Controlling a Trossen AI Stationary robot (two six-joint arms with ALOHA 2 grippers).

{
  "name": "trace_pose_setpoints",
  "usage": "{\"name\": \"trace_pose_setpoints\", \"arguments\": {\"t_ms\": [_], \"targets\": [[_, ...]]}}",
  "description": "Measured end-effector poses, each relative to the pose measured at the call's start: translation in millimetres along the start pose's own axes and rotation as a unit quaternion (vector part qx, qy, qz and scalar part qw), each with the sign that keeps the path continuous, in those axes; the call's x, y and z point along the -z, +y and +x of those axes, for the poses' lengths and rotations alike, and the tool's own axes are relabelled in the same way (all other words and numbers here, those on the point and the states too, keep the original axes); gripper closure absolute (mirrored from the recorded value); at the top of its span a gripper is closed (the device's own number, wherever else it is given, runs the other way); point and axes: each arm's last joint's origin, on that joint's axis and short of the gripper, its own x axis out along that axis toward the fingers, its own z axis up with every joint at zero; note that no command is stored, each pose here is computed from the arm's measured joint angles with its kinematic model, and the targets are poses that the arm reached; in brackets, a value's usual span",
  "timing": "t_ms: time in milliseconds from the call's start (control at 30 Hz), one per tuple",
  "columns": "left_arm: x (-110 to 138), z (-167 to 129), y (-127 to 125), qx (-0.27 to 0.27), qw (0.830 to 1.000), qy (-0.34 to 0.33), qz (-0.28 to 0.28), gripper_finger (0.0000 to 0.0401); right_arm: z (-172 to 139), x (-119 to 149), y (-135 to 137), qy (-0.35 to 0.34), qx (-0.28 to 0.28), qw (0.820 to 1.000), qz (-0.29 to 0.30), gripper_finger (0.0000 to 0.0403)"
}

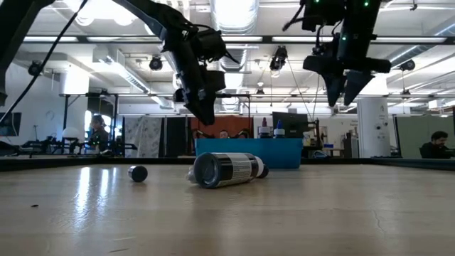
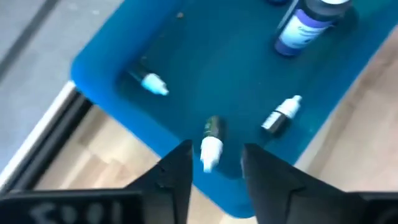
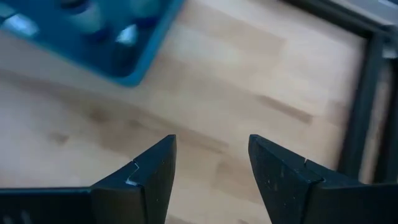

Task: Pick & Place food coloring
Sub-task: Put the small dark green food coloring bottle into the blue bin, then put the large black food coloring bottle into the blue bin

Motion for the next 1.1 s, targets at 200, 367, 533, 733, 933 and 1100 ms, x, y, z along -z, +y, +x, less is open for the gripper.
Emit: {"name": "trace_pose_setpoints", "arguments": {"t_ms": [200,367,533,733,933,1100], "targets": [[2,-9,-7,0.02,0.998,0.001,0.066,0.024,-1,7,24,0.027,-0.157,0.977,-0.142,0.0209],[11,-32,-29,0.084,0.989,0.006,0.122,0.0239,0,28,56,-0.021,-0.3,0.883,-0.361,0.0209],[42,-43,-56,0.106,0.987,0.021,0.117,0.0238,6,50,89,-0.081,-0.301,0.784,-0.538,0.0209],[98,-44,-85,0.119,0.991,0.03,0.042,0.0238,19,68,126,-0.068,-0.306,0.709,-0.632,0.0209],[141,-49,-101,0.138,0.988,0.021,-0.061,0.0238,39,81,158,-0.039,-0.329,0.645,-0.688,0.0209],[165,-55,-110,0.123,0.986,0.022,-0.109,0.0238,51,85,174,-0.04,-0.327,0.625,-0.707,0.0209]]}}
